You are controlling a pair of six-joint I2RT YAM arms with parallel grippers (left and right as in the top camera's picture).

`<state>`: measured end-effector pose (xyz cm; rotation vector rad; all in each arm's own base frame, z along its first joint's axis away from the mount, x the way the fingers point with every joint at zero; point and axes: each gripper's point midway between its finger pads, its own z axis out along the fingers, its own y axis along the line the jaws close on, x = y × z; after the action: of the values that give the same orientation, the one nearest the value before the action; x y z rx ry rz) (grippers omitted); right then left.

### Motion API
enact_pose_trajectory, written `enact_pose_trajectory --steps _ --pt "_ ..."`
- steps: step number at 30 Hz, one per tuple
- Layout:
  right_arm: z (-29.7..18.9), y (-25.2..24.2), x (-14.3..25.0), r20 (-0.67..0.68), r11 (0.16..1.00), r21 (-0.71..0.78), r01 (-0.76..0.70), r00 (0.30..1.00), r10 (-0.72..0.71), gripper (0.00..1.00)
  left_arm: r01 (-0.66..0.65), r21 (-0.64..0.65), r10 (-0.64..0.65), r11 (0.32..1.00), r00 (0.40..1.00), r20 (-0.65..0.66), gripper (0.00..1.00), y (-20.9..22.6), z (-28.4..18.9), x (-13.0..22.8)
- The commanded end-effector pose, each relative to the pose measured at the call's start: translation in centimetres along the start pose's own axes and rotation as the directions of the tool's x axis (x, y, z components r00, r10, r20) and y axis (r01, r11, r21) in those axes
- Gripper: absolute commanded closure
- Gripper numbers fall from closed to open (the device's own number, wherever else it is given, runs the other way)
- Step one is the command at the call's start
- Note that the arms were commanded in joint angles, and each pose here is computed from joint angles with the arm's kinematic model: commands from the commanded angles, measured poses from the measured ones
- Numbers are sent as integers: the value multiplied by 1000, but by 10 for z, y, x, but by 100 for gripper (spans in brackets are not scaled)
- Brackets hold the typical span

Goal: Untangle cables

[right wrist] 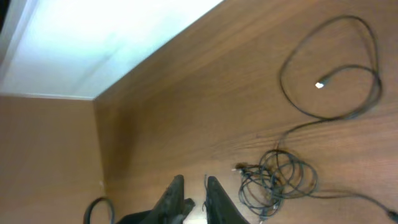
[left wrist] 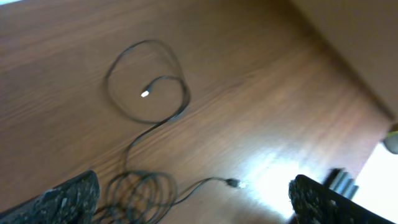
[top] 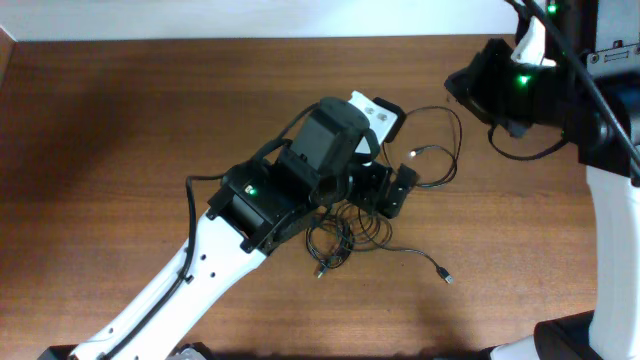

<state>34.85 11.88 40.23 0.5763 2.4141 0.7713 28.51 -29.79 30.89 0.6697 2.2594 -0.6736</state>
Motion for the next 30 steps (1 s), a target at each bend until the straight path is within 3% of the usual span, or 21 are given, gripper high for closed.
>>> enact_pose_trajectory --steps 1,4,5,8,11,14,16,22,24,27,30 --pt "-5 -45 -28 102 983 181 -14 995 -5 62 -14 -100 10 995 999 -34 1 21 0 8" --pt "7 -86 -23 27 934 357 35 998 -48 20 -18 -212 5 977 998 -60 1 41 -4 16" --pt "16 -98 -17 -30 912 403 68 998 -62 15 -16 -239 2 971 998 -56 1 46 -5 16" --pt "65 -141 9 -219 849 522 84 975 38 14 97 -283 -114 954 993 -44 1 63 -9 19" --pt "111 -154 37 -369 863 500 66 918 144 12 95 -294 -122 951 990 -73 1 66 -10 26" --pt "161 -151 57 -472 894 433 119 874 112 14 92 -303 -128 948 986 -102 1 67 -12 34" --pt "189 -154 62 -482 881 441 168 873 75 23 89 -309 -133 947 984 -122 1 68 -13 39" --pt "236 -187 61 -472 813 531 239 880 50 25 88 -313 -136 946 981 -136 1 68 -14 42" --pt "250 -204 85 -504 810 542 225 858 99 37 88 -313 -136 946 982 -135 1 68 -14 42" --pt "274 -219 105 -508 813 531 240 858 79 44 88 -313 -136 946 982 -135 1 68 -14 42" --pt "294 -229 108 -473 829 515 218 879 63 67 88 -313 -136 946 982 -135 1 68 -14 42"
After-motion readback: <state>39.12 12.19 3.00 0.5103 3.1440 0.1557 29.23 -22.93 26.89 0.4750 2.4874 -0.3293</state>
